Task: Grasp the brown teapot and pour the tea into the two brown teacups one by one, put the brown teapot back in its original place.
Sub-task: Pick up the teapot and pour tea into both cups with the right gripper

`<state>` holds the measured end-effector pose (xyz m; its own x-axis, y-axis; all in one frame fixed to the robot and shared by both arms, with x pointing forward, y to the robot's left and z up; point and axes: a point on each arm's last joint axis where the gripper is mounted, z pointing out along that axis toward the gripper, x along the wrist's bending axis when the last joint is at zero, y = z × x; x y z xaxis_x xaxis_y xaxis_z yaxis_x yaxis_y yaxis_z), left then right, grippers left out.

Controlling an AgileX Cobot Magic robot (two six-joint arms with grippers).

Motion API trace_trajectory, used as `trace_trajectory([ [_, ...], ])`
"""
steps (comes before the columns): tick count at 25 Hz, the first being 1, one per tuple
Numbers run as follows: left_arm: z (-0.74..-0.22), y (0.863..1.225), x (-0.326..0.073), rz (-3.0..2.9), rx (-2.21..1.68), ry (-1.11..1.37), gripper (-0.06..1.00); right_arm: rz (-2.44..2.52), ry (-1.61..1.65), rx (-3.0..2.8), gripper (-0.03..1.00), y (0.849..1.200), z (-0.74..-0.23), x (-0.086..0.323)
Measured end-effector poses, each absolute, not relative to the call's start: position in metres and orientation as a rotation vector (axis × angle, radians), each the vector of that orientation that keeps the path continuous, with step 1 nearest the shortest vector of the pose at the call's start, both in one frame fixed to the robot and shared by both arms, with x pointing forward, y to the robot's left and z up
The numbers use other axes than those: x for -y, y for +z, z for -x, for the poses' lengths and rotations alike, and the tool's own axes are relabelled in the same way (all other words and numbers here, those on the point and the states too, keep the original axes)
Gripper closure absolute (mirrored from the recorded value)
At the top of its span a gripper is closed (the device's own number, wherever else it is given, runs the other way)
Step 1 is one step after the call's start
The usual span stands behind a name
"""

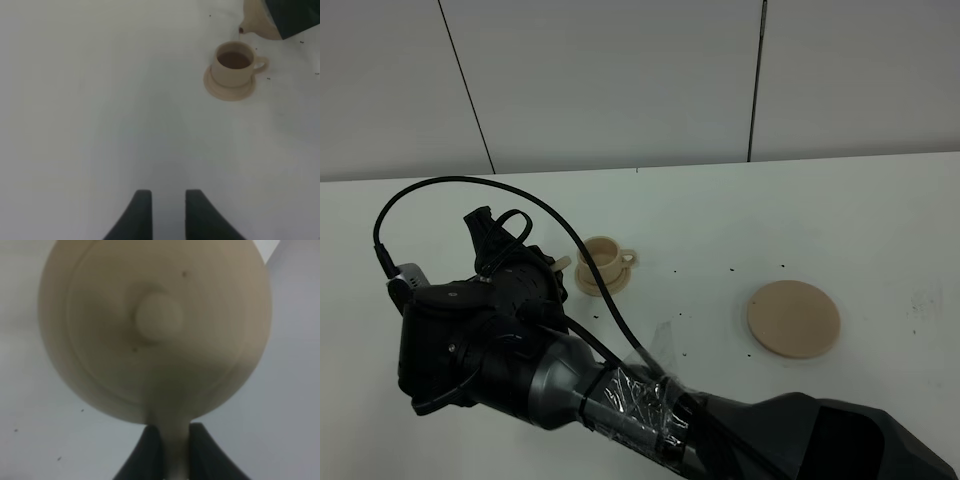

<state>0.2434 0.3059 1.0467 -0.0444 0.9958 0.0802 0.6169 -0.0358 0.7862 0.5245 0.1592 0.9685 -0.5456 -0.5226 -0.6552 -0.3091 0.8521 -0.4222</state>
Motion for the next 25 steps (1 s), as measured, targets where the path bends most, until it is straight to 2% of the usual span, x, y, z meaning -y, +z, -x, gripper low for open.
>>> trace_trajectory([
  [25,-0.2434,1.0467,-0.3059,-1.7,-1.71,0.918,0.71,0.617,-0.301,-2.228,0.87,0.9654,-0.5218,-0.1603],
])
